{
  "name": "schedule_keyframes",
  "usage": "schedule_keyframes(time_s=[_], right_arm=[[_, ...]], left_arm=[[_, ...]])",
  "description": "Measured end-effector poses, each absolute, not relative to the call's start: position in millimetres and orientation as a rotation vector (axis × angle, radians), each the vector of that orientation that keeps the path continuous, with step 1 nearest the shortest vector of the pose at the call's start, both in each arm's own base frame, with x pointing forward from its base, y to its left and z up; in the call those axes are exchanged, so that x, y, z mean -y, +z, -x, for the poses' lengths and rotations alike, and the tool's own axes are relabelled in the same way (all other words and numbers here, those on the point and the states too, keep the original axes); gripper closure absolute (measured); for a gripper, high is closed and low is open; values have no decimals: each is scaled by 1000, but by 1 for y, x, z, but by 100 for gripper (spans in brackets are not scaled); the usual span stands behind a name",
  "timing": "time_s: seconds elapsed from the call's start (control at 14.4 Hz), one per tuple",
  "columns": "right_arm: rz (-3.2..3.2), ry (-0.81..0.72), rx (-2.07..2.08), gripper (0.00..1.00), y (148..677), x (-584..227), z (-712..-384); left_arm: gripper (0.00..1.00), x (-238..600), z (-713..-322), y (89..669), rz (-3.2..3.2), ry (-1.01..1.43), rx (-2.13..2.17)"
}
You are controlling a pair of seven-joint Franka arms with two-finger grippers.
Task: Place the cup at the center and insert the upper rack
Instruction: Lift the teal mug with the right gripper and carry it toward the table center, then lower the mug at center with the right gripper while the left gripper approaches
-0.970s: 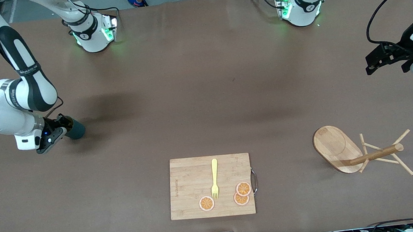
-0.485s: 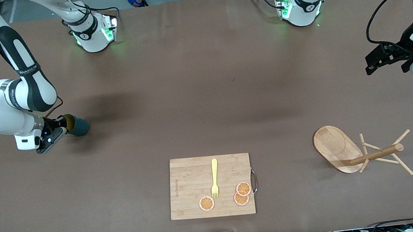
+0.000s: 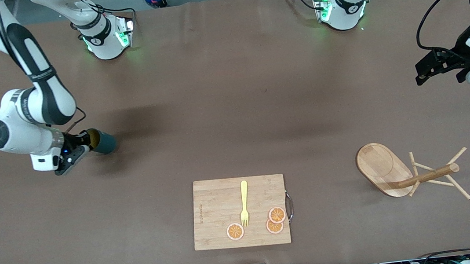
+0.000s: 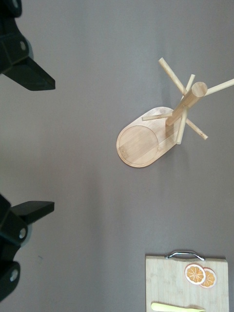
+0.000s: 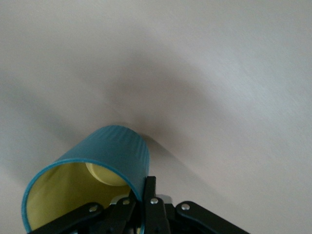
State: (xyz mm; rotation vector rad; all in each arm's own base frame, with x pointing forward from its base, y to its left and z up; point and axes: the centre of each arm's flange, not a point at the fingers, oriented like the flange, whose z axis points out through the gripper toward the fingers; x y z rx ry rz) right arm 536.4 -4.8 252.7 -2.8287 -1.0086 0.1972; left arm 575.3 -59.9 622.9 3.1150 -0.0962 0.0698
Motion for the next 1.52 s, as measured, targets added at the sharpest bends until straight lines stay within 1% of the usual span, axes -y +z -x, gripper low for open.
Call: schedule_keyframes(time_s=[0.28,0.42,0.69,0.83,0.97,1.11,1.52], right_arm=[[2821,192,1089,96,276,-97,-535],[2861,179,1024,96,292,-156,-530],[2953,97,800,96,337,-299,-503],[2970,68,729,96,349,-358,-488],[2978,64,702,96,345,-401,-477],[2981,77,722,96,330,-435,-467],[2998,78,694,96,298,-511,-446]], left_arm=[[0,60,-581,609,-3110,32,94],[0,60,-582,607,-3110,26,93],[0,55,-581,611,-3111,37,79],[0,54,-580,614,-3111,47,77],[0,53,-579,616,-3111,52,74],[0,51,-579,616,-3111,52,71],[0,50,-581,615,-3110,62,68]])
